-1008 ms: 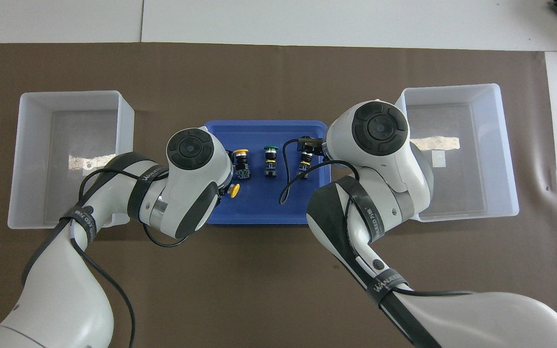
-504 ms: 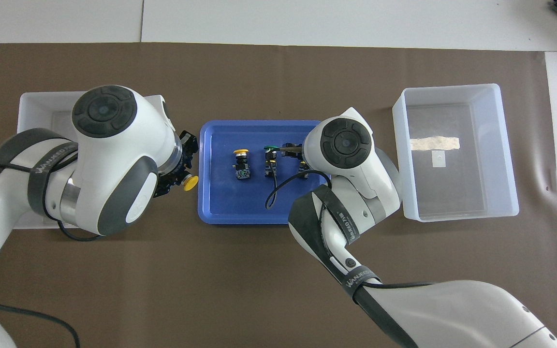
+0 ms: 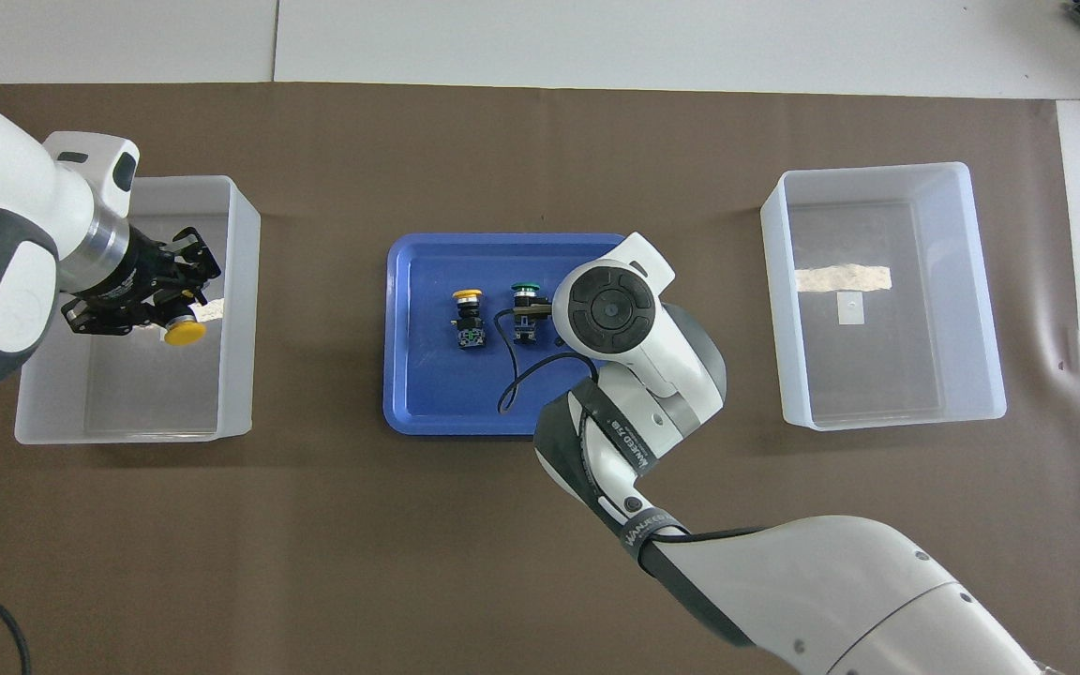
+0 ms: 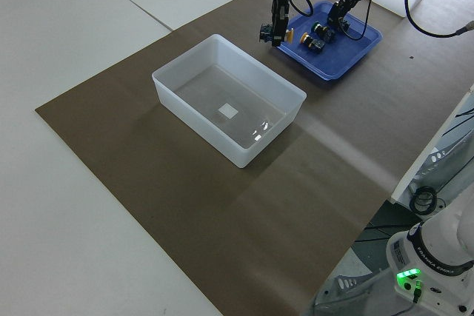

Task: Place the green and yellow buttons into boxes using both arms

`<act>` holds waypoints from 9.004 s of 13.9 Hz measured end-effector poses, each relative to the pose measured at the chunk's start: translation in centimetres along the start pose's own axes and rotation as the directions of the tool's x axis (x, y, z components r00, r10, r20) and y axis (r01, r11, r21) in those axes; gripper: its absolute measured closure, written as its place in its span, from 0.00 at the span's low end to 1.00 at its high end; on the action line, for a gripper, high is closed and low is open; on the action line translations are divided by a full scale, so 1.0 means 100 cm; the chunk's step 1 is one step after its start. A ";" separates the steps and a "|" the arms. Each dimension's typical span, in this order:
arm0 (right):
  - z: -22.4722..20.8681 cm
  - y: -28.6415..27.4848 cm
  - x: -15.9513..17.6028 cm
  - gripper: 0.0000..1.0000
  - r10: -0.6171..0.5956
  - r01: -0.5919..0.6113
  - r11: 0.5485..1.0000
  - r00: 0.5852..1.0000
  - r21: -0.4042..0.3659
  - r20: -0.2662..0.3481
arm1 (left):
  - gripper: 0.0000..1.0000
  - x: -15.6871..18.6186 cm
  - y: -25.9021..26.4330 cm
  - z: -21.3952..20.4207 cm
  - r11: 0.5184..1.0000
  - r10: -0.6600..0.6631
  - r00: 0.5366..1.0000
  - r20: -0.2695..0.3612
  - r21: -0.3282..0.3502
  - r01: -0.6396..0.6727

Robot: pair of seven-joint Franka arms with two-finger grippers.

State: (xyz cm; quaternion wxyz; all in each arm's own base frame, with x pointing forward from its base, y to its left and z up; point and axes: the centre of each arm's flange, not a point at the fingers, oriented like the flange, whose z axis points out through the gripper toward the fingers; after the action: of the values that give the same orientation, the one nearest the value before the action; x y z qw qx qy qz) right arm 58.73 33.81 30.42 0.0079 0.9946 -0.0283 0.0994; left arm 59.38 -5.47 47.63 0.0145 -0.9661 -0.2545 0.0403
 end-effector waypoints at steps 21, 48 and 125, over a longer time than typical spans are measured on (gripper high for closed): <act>-0.081 0.295 0.102 0.68 -0.100 0.104 0.988 0.994 -0.115 0.038 | 0.28 0.002 -0.078 0.152 0.861 0.504 0.855 -0.125 -0.005 -0.509; -0.107 0.282 0.100 0.10 -0.129 0.125 0.989 0.991 -0.084 -0.040 | 0.00 -0.154 0.221 0.146 0.833 0.481 0.840 -0.251 -0.168 -0.527; -0.055 0.302 0.100 0.68 -0.154 0.147 0.987 0.983 -0.068 -0.100 | 0.00 -0.058 -0.041 -0.137 0.769 0.638 0.767 -0.068 0.003 -0.639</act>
State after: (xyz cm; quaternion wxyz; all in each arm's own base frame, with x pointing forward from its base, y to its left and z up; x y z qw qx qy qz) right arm 65.66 3.27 38.12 0.0467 0.9866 0.0444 0.1500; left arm 53.49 -4.86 61.85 -0.0017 -0.9960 0.0891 0.0091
